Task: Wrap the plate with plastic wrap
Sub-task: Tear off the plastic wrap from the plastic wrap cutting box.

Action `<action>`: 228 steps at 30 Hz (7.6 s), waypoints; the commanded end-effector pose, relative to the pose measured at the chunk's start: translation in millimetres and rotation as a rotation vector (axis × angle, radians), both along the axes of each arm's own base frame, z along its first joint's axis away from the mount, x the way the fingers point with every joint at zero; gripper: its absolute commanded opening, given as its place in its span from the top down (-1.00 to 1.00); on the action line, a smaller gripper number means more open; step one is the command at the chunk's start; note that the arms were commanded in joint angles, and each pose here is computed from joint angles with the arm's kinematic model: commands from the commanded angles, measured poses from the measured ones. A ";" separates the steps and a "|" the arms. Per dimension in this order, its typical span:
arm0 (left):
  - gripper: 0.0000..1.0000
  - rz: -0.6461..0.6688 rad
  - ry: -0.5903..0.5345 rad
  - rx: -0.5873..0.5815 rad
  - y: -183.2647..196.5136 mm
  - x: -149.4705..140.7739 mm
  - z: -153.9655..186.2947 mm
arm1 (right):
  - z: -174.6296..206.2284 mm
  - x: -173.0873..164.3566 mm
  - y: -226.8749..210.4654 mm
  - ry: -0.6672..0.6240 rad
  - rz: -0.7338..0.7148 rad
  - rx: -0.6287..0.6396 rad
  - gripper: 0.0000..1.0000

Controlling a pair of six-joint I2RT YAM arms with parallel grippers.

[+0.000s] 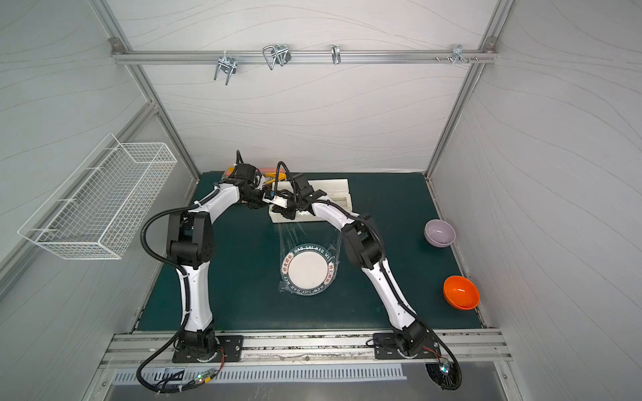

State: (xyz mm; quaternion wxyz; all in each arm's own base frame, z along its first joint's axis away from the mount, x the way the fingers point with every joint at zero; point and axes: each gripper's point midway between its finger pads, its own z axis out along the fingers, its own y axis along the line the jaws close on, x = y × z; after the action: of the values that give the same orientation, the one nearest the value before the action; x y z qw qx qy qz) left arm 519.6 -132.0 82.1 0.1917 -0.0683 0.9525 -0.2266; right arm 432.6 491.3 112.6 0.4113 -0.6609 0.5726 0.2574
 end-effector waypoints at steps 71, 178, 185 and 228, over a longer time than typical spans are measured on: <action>1.00 -0.004 0.313 0.380 55.6 -57.4 -86.0 | -40.0 19.0 -277.9 0.025 -0.218 -0.497 1.00; 0.01 -0.280 0.016 -0.220 -129.3 -96.8 -14.0 | 14.7 -42.1 -302.8 0.929 -0.971 0.175 0.01; 0.46 -0.294 0.020 -0.260 -135.9 -96.5 -12.8 | 21.8 -12.2 -311.3 0.894 -1.001 0.198 0.02; 1.00 -0.107 0.095 -0.175 -52.5 -100.2 -20.0 | -42.0 99.7 -322.0 0.827 -1.159 -0.006 0.44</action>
State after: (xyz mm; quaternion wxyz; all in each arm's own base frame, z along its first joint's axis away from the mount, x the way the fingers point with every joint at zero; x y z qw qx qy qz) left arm 414.5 -185.6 54.0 0.1151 -0.0518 0.9412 -0.3135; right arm 535.9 178.8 93.5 0.2563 -0.1000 0.9321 0.2358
